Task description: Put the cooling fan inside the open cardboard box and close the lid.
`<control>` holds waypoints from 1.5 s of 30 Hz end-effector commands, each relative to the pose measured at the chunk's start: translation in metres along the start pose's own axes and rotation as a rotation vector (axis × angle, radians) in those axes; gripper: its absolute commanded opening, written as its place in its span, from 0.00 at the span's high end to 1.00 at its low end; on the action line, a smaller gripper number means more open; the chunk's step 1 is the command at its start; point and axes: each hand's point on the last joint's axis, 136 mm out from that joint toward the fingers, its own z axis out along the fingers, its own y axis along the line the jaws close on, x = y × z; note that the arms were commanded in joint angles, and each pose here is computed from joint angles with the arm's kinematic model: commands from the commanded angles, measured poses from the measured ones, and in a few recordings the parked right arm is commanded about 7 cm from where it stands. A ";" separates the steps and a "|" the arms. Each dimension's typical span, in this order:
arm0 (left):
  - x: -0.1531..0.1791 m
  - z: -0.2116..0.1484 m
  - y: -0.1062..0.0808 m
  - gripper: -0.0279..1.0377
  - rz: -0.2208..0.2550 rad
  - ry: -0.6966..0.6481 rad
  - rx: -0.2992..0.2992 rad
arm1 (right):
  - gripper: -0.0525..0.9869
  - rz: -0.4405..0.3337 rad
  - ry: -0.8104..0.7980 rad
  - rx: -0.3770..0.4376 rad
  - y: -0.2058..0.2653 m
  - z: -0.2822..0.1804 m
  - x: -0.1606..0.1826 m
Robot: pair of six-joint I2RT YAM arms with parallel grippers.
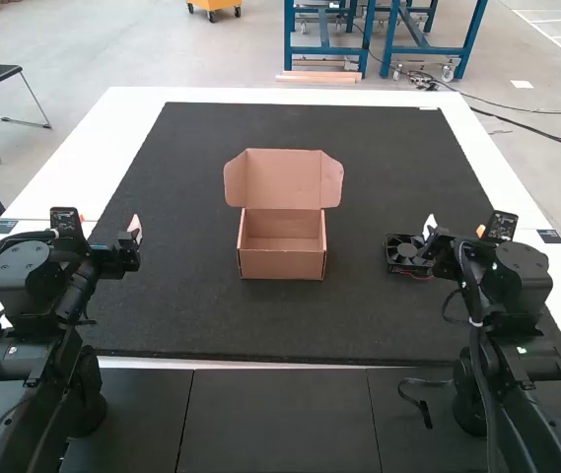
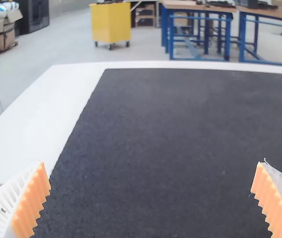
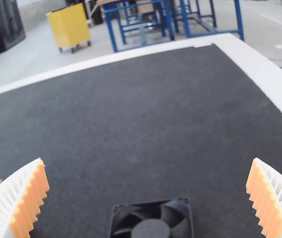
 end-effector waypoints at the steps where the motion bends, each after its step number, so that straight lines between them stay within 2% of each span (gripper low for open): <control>1: -0.002 0.000 0.001 0.07 0.014 -0.013 -0.010 | 0.07 0.000 -0.014 0.021 -0.005 0.000 -0.002; 12: -0.002 0.000 0.001 0.07 0.014 -0.014 -0.010 | 0.07 -0.011 -0.014 0.004 -0.001 0.000 -0.002; 16: -0.008 0.000 0.003 0.07 -0.003 -0.041 -0.014 | 0.07 -0.015 -0.020 0.004 -0.002 0.000 -0.004; 19: -0.011 -0.001 0.003 0.07 -0.015 -0.053 -0.016 | 0.07 -0.003 -0.063 -0.031 0.005 -0.001 -0.015; 23: -0.016 -0.001 0.003 0.07 -0.016 -0.071 -0.017 | 0.07 0.008 -0.196 -0.048 0.009 -0.005 -0.047; 30: -0.018 -0.002 0.015 0.07 -0.006 -0.082 -0.085 | 0.07 0.008 -0.254 -0.086 0.018 -0.012 -0.075; 35: -0.059 -0.009 0.014 0.07 -0.003 -0.210 -0.084 | 0.07 0.008 -0.217 -0.059 0.018 -0.005 -0.092; 40: -0.084 -0.012 0.014 0.07 -0.002 -0.237 -0.084 | 0.07 0.005 -0.148 -0.020 0.017 0.012 -0.106; 45: -0.114 -0.003 0.016 0.07 -0.003 -0.203 -0.087 | 0.07 -0.003 -0.078 0.006 0.020 0.024 -0.123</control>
